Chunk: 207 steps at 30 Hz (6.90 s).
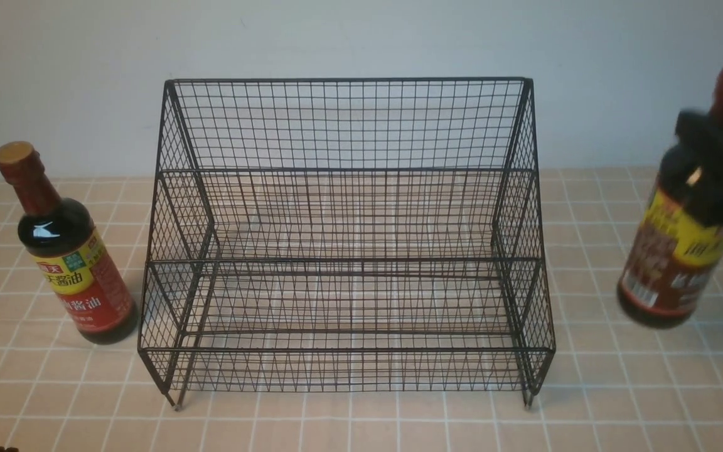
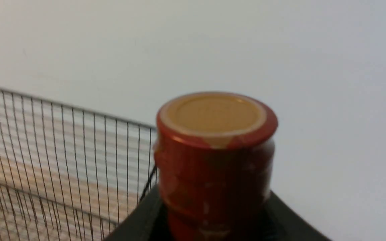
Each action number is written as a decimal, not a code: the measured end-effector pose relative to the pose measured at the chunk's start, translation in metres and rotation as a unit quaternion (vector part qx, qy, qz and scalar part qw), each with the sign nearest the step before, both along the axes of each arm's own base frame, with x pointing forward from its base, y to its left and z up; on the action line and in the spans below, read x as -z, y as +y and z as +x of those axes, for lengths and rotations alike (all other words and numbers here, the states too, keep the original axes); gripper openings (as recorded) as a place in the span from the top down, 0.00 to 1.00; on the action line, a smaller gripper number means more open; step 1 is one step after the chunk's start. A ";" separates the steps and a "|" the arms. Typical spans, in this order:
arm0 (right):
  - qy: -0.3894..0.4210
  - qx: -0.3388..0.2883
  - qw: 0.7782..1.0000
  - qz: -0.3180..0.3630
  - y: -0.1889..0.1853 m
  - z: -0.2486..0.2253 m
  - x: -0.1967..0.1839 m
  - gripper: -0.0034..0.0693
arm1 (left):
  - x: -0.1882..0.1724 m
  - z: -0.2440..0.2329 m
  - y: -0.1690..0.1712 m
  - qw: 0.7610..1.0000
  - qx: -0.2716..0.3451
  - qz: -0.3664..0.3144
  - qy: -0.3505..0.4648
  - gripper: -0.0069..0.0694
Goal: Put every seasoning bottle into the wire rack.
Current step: Use the right arm to put the condiment bottle back on the shelf, then use the left arm to grab the condiment bottle closest to it
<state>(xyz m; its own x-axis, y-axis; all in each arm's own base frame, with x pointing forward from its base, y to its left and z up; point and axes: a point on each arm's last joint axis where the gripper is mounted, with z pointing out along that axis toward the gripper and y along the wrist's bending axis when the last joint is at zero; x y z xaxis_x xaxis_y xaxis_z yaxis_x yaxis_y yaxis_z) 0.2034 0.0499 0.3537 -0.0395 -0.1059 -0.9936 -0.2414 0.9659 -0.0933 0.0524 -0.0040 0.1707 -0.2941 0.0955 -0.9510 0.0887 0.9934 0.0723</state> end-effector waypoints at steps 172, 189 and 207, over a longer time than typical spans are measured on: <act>0.066 0.154 0.985 0.026 -0.055 -0.149 0.171 0.97 | -0.011 0.003 -0.003 0.992 -0.011 -0.111 -0.057 0.92; 0.066 0.154 0.985 0.026 -0.055 -0.149 0.171 0.97 | -0.082 0.004 0.015 0.916 -0.075 -0.143 -0.366 0.92; 0.066 0.154 0.985 0.027 -0.055 -0.149 0.171 0.97 | -0.084 0.122 0.012 0.977 -0.109 -0.060 -0.170 0.32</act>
